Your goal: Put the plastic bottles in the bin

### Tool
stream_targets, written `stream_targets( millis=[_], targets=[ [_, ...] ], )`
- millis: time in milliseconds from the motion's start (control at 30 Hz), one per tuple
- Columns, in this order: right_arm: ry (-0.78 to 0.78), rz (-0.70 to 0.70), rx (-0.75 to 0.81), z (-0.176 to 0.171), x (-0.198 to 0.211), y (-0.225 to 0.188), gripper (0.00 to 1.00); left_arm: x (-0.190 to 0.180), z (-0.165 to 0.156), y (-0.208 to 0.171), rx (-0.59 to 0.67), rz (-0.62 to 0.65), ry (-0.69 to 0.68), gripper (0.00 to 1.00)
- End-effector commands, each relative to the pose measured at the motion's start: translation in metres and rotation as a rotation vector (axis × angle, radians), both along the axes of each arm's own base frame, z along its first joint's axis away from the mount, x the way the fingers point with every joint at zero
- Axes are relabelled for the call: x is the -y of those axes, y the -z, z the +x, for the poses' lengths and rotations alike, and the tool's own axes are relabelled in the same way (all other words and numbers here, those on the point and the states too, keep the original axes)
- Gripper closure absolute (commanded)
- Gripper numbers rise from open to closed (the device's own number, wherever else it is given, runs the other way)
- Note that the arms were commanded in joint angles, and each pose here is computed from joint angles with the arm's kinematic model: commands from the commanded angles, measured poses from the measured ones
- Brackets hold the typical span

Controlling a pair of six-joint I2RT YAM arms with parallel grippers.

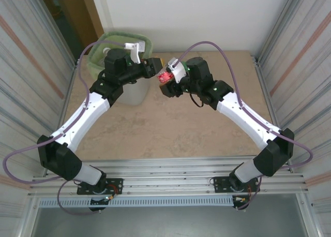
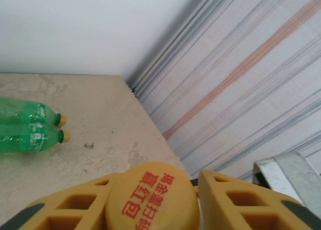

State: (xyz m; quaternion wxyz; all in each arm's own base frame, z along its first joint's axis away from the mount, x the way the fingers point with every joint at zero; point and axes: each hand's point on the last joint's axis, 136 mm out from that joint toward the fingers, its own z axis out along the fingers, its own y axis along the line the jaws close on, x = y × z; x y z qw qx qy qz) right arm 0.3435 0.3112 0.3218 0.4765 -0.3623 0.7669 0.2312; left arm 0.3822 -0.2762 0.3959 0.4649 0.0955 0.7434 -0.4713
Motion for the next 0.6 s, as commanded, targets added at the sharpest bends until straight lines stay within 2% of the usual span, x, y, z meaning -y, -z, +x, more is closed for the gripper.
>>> stream_targets(
  millis=[0,67,133,233,567],
  targets=[
    [-0.031,0.053,0.030,-0.003,-0.010,-0.015,0.58,0.003,0.002,-0.014,0.038,-0.028,0.009,0.69],
    [-0.021,0.052,0.032,-0.001,-0.010,-0.015,0.51,0.002,0.002,-0.015,0.040,-0.027,0.007,0.77],
    [0.000,0.049,0.034,0.001,-0.008,-0.014,0.38,0.000,0.002,-0.017,0.048,-0.025,0.001,0.84],
    [0.036,0.049,0.047,0.004,-0.002,-0.016,0.01,-0.008,0.003,-0.029,0.081,-0.028,-0.016,0.88],
    [0.165,0.089,0.112,0.003,0.027,-0.033,0.02,-0.080,0.036,-0.075,0.217,-0.016,-0.218,0.92]
  ],
)
